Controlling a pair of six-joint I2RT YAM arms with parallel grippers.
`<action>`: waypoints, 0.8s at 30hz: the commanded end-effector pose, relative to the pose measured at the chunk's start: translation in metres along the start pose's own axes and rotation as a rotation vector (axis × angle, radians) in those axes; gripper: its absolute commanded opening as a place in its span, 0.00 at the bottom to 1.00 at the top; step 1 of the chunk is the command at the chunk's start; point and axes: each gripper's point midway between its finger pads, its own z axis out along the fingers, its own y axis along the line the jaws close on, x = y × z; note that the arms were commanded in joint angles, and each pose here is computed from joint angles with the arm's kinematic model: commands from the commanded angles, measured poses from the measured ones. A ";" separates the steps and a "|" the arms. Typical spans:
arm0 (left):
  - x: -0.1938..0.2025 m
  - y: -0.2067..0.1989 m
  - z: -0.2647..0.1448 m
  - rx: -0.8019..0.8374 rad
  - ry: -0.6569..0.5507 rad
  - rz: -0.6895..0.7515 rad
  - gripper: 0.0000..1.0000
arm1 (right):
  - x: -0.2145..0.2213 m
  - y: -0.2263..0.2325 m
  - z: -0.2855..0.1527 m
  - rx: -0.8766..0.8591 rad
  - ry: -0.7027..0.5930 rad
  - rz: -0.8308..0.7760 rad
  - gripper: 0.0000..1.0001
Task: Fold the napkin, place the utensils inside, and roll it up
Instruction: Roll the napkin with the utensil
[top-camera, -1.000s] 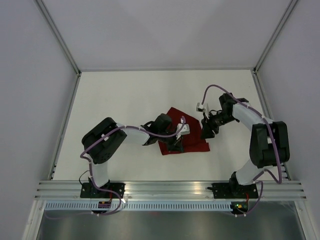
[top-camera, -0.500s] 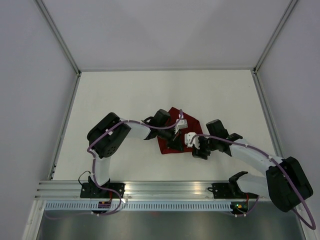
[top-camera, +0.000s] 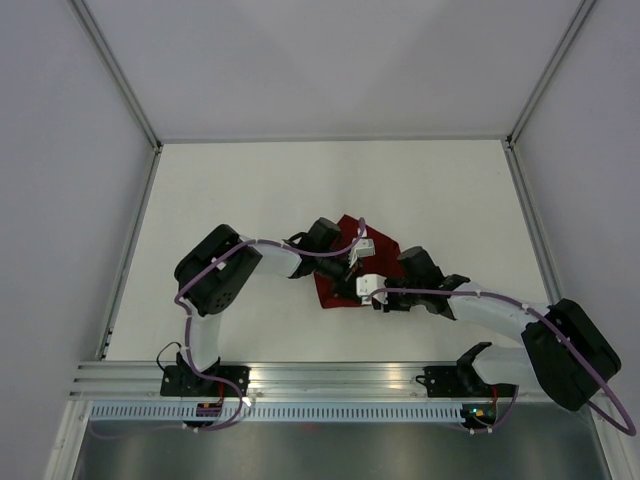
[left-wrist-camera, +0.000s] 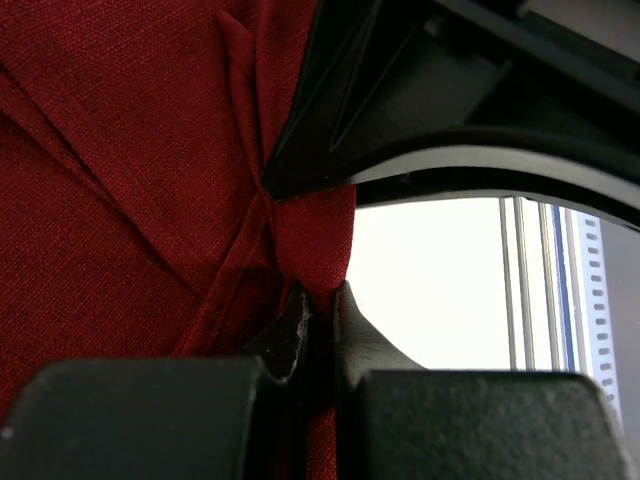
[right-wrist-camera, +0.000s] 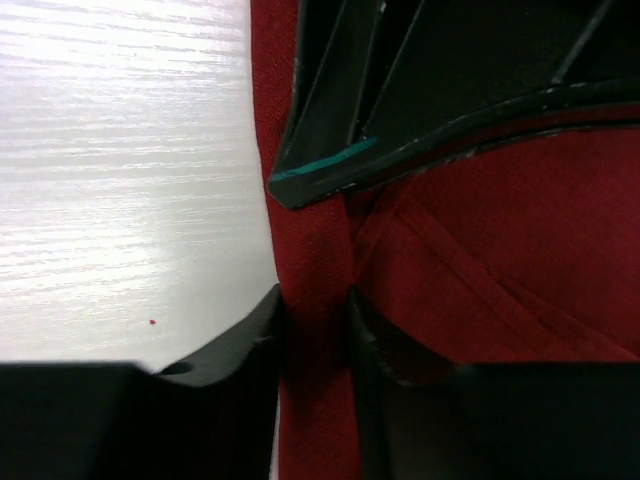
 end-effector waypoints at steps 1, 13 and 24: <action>0.034 0.009 -0.007 -0.075 0.086 -0.074 0.09 | 0.007 0.006 0.006 -0.033 0.033 -0.008 0.32; -0.035 0.017 -0.042 -0.325 -0.077 0.072 0.36 | 0.008 0.028 0.009 -0.291 0.165 0.176 0.17; -0.040 0.059 -0.094 -0.721 -0.120 0.076 0.36 | 0.014 0.052 0.021 -0.481 0.218 0.299 0.16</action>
